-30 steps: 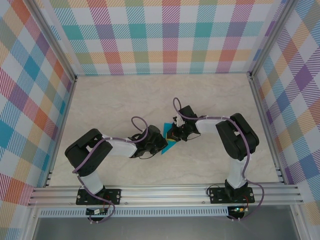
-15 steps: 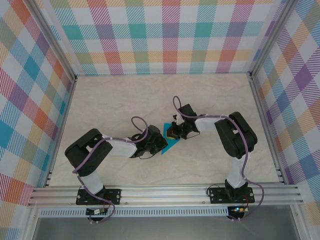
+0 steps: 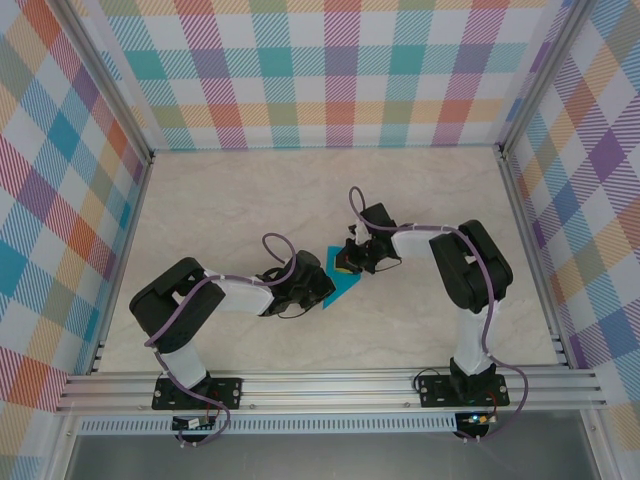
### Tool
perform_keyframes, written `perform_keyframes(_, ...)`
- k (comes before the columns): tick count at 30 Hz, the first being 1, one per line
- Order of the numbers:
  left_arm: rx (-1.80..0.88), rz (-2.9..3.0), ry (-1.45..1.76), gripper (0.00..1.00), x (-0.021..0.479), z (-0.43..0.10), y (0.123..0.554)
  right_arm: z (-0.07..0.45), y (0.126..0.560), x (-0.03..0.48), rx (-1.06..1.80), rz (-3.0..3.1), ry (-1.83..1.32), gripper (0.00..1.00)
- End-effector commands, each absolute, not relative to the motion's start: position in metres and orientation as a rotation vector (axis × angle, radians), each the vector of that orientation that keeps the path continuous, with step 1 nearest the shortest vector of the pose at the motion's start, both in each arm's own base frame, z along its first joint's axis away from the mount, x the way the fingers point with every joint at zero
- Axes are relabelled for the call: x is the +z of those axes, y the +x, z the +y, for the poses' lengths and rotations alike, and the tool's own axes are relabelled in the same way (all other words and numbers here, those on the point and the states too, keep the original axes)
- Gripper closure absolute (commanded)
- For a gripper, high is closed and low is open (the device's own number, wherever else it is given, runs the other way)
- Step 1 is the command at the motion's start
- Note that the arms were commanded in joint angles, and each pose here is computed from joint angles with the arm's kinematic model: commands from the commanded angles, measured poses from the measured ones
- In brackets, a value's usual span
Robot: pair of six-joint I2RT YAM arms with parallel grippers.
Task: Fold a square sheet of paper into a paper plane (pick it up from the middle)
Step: Fourth fold the wing at the center of the table.
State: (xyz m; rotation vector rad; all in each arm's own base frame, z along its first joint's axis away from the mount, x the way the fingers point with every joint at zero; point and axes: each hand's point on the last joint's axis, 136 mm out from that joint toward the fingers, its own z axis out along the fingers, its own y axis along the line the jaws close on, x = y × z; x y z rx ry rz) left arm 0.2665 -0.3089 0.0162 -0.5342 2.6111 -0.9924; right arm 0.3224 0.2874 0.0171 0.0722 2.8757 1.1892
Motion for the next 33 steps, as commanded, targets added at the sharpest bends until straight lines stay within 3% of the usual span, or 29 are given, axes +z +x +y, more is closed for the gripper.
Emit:
perform_keyframes(1, -0.605, 2.844, -0.594, 0.94, -0.048, -0.251, 0.220, 0.266, 0.350, 0.003, 1.040, 2.843, 0.127, 1.00)
perform_keyframes(33, -0.616, 2.868, -0.586, 0.95, -0.053, -0.252, 0.215, 0.226, 0.397, -0.010, 1.067, 2.798, 0.254, 1.00)
